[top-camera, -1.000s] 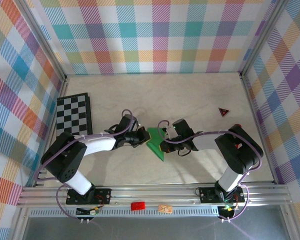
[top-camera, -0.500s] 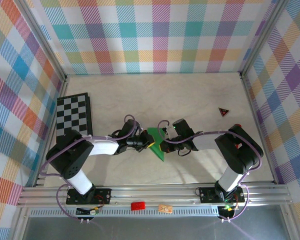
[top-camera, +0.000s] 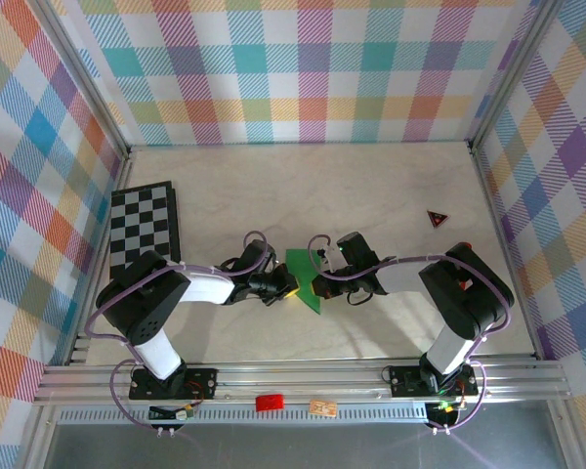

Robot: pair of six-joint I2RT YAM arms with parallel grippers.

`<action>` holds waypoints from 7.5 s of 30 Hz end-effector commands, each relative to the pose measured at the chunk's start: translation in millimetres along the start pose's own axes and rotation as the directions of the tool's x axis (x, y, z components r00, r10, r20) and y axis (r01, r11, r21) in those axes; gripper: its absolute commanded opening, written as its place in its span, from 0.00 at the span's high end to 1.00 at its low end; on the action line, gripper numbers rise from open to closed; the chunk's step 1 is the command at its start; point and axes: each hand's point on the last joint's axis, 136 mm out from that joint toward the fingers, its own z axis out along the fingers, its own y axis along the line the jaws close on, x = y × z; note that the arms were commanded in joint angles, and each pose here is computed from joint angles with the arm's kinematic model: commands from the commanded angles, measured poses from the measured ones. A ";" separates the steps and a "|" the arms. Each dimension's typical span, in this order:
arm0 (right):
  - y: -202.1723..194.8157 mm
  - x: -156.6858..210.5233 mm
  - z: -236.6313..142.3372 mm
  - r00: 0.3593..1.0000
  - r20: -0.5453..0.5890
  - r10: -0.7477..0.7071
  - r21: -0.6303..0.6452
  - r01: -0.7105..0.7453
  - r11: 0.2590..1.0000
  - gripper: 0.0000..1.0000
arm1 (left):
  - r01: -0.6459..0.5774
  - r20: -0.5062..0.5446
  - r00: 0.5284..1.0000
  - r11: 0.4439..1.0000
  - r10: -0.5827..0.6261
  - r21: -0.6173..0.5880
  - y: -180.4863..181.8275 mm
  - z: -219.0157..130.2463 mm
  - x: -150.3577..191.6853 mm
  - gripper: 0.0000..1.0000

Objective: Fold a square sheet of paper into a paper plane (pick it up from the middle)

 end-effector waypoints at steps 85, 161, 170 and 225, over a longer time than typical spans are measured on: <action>58.5 18.1 -17.2 0.925 -0.192 0.328 -0.030 -0.340 0.940 0.93 | -0.118 -0.078 0.992 0.970 0.103 -0.212 38.4 8.6 20.0 1.00; 13.3 57.7 8.5 0.909 -0.169 0.382 0.095 -0.371 0.924 0.93 | -0.135 -0.064 0.990 0.974 0.125 -0.184 24.9 10.0 14.5 1.00; 3.4 71.9 6.1 0.900 -0.178 0.399 0.142 -0.378 0.915 0.95 | -0.196 -0.019 0.981 0.980 0.195 -0.029 -28.0 -4.2 9.6 0.98; 0.5 71.5 1.4 0.923 -0.202 0.329 0.136 -0.306 0.942 0.97 | -0.248 0.072 0.967 0.968 0.245 0.032 -31.0 -25.7 -27.9 0.99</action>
